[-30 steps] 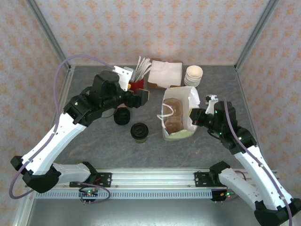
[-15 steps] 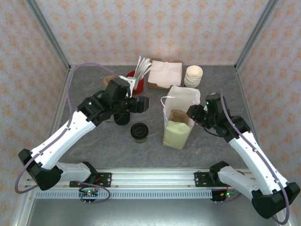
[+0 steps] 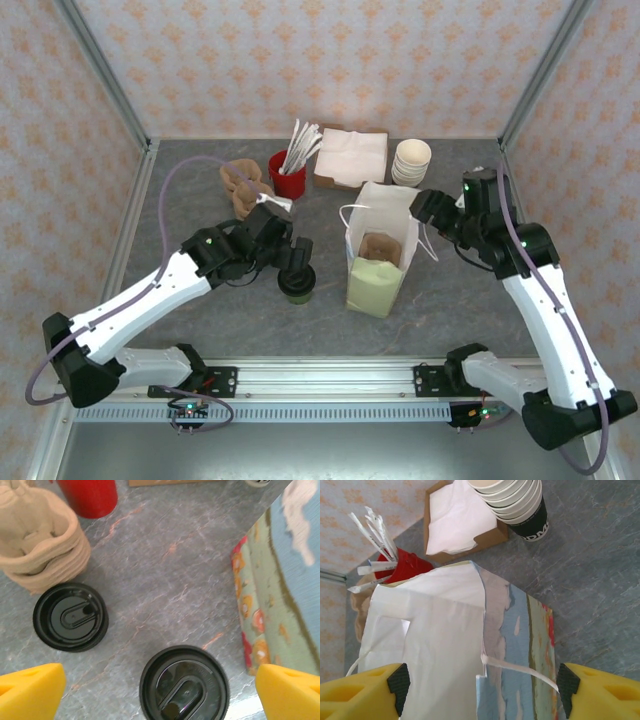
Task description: Pack the takeout coffee
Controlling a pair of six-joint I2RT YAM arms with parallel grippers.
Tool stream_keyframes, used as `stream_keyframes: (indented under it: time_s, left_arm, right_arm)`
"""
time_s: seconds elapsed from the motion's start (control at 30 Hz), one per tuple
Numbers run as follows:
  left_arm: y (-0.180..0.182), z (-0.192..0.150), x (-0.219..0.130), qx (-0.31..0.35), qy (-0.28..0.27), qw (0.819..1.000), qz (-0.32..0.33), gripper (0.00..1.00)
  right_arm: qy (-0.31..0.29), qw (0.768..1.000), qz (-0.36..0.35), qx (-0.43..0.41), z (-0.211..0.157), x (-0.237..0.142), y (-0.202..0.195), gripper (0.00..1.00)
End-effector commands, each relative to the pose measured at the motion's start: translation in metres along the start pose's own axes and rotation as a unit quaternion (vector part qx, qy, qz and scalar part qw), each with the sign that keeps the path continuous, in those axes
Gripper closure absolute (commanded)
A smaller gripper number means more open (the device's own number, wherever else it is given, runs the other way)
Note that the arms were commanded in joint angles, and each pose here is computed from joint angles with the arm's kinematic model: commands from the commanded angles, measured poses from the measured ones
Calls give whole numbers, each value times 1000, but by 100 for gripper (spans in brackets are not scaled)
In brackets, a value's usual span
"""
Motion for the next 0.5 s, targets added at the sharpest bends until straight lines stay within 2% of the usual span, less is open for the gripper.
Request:
stream_keyframes:
  time_s: [0.0,0.2,0.47]
  left_arm:
    - [8,-9,0,-10,-16,999,27,2]
    - [-1,-28,15,7,-10,1000,18,3]
    - [-15,-48,32,31,37,999,5,0]
  right_arm:
    - [36,998,-19,-49,0,4,0,21]
    - [49,996,-16,-75,9,16,5,22]
    - [78,993,-16,-86,8,32,7,25]
Point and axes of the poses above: each hand's point on the last joint's axis, 136 mm out from that joint toward the fingers, its own x axis out along the fingers, its own y axis along the line the jaws close on, z = x × y, the point moved 5 cm from there along -x, back along the fingers, and after that the axes turned 5 degrees about x, right-handed, at the moved point
